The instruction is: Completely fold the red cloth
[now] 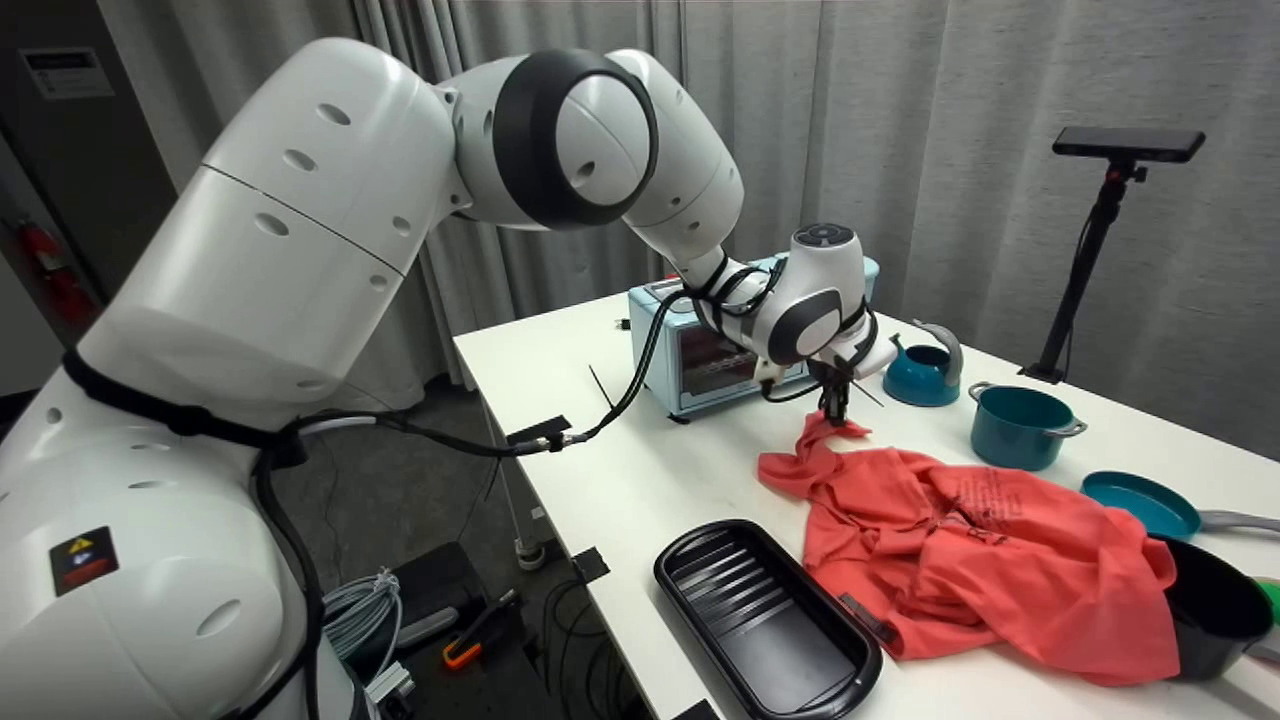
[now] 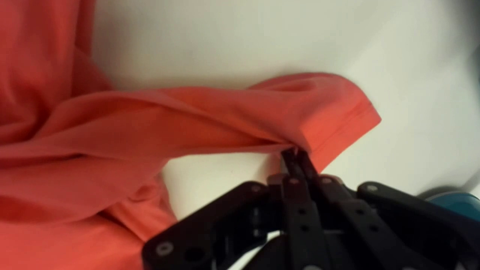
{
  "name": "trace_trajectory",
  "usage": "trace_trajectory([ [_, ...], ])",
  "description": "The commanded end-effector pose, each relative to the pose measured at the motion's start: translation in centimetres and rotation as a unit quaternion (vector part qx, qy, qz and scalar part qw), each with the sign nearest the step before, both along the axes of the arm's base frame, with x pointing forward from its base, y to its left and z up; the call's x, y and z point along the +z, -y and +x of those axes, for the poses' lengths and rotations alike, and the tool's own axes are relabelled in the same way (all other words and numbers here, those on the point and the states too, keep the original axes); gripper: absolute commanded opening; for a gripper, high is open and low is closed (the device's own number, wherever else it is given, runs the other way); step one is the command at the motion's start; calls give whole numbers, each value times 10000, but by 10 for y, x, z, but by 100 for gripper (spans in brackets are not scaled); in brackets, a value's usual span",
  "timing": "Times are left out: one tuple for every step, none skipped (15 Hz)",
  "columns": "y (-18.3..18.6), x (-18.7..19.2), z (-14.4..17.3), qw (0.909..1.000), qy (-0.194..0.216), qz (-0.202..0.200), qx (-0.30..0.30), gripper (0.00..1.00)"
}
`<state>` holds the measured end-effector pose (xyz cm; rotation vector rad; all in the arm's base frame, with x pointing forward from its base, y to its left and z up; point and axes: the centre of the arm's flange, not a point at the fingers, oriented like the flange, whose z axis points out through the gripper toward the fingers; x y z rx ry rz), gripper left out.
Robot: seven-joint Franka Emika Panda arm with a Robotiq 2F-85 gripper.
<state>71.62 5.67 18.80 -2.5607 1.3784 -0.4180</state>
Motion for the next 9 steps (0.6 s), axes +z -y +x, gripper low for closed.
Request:
trace_trajectory([
  [-2, 0, 2, 9998, -41, -173, 21, 0],
  [-1, 0, 2, 9996, -70, -214, 163, 0],
  [1, 0, 2, 9990, -98, -266, 338, 0],
  [2, -1, 3, 9979, -72, -388, 507, 0],
  [3, -1, 3, 9967, -46, -492, 649, 0],
  [4, -1, 4, 9952, -13, -594, 774, 0],
  [5, -1, 4, 9936, 12, -692, 895, 0],
  [7, 0, 5, 9912, 23, -808, 1051, 0],
  [9, 0, 5, 9892, 19, -889, 1169, 0],
])
